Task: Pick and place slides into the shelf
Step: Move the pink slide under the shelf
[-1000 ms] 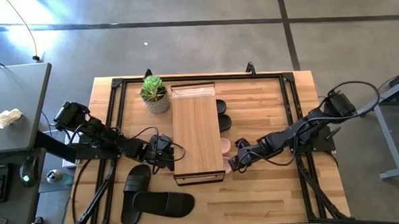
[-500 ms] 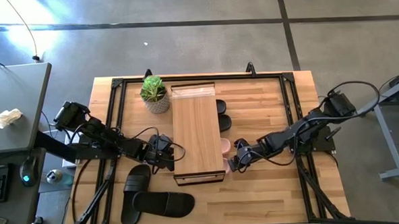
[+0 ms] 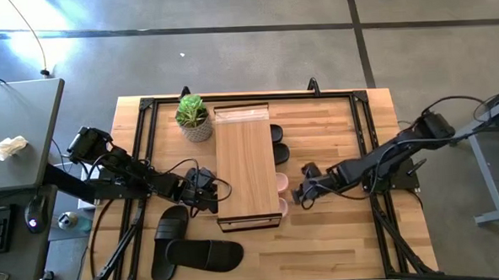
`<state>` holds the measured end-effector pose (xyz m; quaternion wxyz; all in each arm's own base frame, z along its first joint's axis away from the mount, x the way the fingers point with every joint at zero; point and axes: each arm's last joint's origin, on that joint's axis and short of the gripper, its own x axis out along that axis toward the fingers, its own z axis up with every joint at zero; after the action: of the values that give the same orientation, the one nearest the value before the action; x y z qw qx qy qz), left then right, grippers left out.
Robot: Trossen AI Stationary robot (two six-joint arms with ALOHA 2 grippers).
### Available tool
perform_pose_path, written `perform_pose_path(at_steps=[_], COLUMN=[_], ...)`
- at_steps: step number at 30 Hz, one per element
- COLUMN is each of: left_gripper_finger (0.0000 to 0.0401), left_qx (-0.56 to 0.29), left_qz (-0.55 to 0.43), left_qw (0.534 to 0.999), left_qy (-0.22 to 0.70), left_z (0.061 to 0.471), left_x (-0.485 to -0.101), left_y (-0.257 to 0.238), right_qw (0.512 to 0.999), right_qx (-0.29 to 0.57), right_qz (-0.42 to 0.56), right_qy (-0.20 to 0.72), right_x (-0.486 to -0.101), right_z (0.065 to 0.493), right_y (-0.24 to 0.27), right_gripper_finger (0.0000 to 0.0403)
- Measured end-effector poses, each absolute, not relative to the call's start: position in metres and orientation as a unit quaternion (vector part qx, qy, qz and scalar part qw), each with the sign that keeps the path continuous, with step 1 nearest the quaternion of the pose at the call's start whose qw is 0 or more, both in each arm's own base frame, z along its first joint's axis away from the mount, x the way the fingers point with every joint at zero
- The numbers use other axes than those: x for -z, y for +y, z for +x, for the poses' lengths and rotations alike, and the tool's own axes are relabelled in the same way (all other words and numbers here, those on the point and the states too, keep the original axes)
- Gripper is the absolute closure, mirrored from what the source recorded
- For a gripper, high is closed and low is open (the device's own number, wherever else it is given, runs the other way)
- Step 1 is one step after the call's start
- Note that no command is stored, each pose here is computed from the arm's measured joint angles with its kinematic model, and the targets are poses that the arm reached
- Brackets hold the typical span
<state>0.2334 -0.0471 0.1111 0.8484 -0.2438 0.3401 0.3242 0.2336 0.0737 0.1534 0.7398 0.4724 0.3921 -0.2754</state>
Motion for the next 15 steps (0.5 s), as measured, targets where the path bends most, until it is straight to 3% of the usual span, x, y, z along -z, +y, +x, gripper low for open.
perform_pose_path(at_steps=[5, 15], left_gripper_finger=[0.0401, 0.0401], left_qx=[-0.323, -0.323], left_qz=[-0.245, -0.248], left_qw=[0.849, 0.849], left_qy=[0.34, 0.338], left_z=[0.234, 0.234], left_x=[-0.111, -0.111], left_y=[-0.047, -0.047], right_qw=[0.735, 0.734], right_qx=[0.336, 0.314], right_qz=[0.454, 0.469], right_qy=[0.374, 0.379], right_x=[-0.157, -0.141], right_z=[0.23, 0.251], right_y=[0.05, 0.031], right_gripper_finger=[0.0403, 0.0403])
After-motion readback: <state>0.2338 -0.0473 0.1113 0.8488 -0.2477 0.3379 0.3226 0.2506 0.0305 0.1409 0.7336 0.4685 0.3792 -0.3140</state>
